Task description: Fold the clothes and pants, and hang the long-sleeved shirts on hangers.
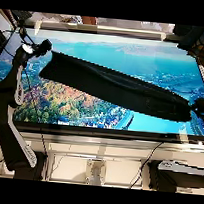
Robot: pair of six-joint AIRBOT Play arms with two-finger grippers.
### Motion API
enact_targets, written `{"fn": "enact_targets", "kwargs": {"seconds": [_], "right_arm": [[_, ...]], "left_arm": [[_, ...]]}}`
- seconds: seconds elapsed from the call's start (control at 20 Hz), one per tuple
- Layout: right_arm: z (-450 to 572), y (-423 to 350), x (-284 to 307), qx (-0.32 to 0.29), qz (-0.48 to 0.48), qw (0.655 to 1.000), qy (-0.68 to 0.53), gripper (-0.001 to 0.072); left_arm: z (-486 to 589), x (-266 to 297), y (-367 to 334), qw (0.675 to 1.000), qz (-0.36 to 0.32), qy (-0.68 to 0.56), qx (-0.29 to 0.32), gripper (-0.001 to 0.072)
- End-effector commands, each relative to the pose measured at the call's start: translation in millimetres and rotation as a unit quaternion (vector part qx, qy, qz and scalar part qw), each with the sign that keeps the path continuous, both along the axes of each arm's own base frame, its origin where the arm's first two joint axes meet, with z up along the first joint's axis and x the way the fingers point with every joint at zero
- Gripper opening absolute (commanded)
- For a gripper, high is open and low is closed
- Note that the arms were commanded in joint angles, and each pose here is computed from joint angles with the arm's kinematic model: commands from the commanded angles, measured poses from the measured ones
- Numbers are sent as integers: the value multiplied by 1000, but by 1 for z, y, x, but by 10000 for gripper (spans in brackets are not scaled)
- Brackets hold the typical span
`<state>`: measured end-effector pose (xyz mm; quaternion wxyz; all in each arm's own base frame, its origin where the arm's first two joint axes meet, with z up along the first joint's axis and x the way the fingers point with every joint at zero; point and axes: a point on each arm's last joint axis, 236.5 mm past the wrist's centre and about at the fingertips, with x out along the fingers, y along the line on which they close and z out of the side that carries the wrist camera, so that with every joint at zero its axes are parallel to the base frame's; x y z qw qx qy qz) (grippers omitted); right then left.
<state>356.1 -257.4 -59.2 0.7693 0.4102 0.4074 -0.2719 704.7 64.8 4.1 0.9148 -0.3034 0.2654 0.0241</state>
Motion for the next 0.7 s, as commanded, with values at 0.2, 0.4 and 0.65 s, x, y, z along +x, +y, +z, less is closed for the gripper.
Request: {"fn": "enact_targets", "kwargs": {"seconds": [0.2,0.4,0.65], "right_arm": [[65,-19,38,-35,29,998,-50,351],[88,-21,36,-61,74,995,-30,351],[88,-7,29,-36,96,995,-11,350]], "left_arm": [[10,-1,-3,1000,-19,-7,13,432],[-36,-42,2,991,-75,110,36,432],[-64,-85,14,972,-112,202,32,505]]}}
